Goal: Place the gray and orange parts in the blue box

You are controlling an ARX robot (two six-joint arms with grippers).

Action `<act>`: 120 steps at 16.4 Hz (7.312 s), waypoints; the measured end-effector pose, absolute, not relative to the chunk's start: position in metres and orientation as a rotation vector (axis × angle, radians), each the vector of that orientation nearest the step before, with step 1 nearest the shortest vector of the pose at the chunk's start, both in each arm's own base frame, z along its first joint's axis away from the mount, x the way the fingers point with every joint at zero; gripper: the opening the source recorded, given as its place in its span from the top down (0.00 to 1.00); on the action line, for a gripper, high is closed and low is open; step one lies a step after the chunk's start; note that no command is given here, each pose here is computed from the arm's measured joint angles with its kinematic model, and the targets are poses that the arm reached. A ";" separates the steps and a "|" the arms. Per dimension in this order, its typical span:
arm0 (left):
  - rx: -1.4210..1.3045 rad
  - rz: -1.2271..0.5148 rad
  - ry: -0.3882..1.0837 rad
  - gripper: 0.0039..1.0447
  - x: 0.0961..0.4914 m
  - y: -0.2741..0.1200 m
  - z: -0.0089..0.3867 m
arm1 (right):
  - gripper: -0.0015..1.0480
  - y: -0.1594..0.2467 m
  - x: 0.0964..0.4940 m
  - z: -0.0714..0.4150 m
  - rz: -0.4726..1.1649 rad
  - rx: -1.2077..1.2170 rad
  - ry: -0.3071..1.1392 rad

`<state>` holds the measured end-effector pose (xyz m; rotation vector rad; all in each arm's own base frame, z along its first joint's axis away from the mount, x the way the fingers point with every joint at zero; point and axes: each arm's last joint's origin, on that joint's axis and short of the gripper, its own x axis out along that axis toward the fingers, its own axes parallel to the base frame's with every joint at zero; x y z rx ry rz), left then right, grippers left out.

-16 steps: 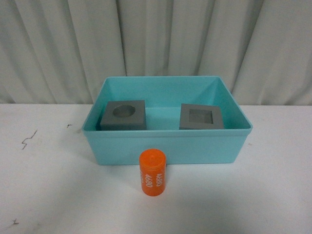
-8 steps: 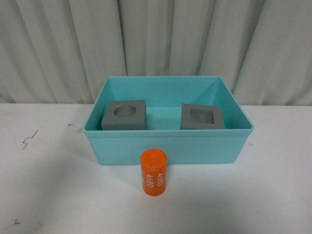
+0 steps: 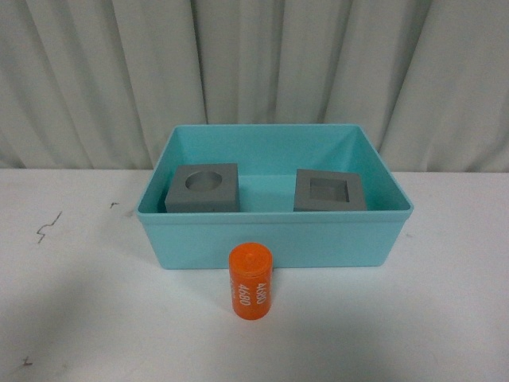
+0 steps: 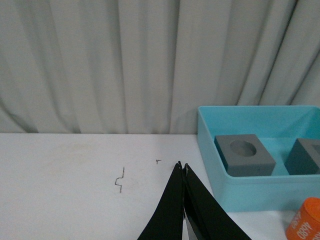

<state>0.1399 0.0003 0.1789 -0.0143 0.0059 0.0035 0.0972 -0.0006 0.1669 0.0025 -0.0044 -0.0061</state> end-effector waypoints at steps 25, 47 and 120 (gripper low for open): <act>-0.014 0.000 -0.001 0.86 0.097 0.000 0.166 | 0.06 -0.001 0.097 0.167 -0.006 0.002 -0.005; -0.014 -0.001 -0.001 0.06 0.097 0.000 0.166 | 0.06 0.173 0.306 0.179 0.466 0.169 0.752; -0.014 0.000 -0.001 0.06 0.097 0.000 0.166 | 0.55 0.145 0.430 0.205 0.539 0.076 0.673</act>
